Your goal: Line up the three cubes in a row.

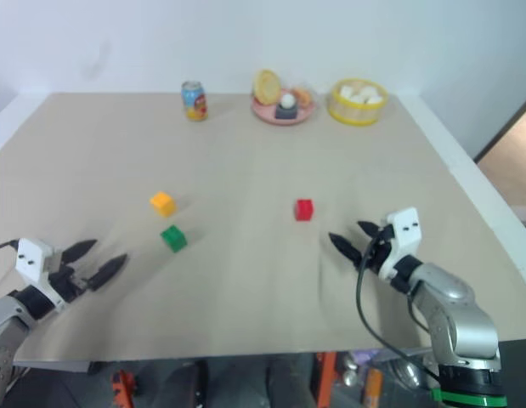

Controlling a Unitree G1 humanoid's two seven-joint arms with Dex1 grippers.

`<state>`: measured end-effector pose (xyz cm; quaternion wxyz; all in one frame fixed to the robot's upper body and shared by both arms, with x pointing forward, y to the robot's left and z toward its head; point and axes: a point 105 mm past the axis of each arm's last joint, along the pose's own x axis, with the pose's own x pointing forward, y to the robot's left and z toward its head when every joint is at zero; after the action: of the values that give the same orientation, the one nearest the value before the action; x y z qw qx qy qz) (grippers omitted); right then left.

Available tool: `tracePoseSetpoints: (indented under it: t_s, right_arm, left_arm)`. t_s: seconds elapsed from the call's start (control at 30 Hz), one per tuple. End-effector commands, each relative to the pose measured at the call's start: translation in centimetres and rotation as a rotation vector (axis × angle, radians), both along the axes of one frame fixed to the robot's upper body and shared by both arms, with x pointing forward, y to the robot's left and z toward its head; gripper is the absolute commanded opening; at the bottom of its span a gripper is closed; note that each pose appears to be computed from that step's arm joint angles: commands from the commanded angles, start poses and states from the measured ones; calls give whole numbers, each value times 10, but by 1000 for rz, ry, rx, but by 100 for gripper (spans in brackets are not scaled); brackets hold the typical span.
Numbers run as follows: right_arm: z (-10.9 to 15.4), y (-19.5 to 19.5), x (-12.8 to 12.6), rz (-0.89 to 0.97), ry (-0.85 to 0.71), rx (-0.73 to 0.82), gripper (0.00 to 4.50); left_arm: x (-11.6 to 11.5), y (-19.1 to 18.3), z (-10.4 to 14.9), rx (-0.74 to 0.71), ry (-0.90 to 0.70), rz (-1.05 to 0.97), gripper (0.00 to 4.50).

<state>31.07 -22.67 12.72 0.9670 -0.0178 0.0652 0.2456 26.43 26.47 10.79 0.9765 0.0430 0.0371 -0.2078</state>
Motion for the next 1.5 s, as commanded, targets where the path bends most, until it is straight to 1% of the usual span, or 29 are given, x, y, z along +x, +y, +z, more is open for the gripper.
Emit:
tracePoseSetpoints:
  t_s: [0.03,0.1,0.27,0.33,0.43,0.6,0.7,0.8,0.97,1.23,1.5]
  right_arm:
    - [12,6,0,3,-50,-16,417]
    - [9,11,4,-24,-39,9,417]
    - [9,25,6,4,-39,-8,417]
    - [10,30,8,13,-44,-11,417]
    - [5,36,18,8,-48,-64,417]
    - [-2,36,29,-37,-52,-80,417]
    - [-7,38,32,-60,-55,-84,417]
    - [-10,38,38,-98,-56,-79,417]
    - [-10,42,45,-116,-62,-56,417]
    - [-6,63,51,-79,-76,-26,417]
    - [-2,71,58,-66,-84,-24,417]
  left_arm:
    - [-1,-7,11,-10,-31,-60,427]
    - [0,-19,25,-68,-36,-145,427]
    - [1,-44,58,-75,-81,-333,427]
    - [3,-56,64,-37,-69,-402,427]
    - [4,-89,73,45,-90,-570,427]
    - [7,-132,88,57,-141,-741,427]
    - [8,-148,90,39,-150,-796,427]
    - [6,-158,86,40,-144,-850,427]
    - [4,-165,79,68,-139,-905,427]
    - [16,-168,76,55,-149,-903,427]
    - [21,-171,80,23,-169,-888,427]
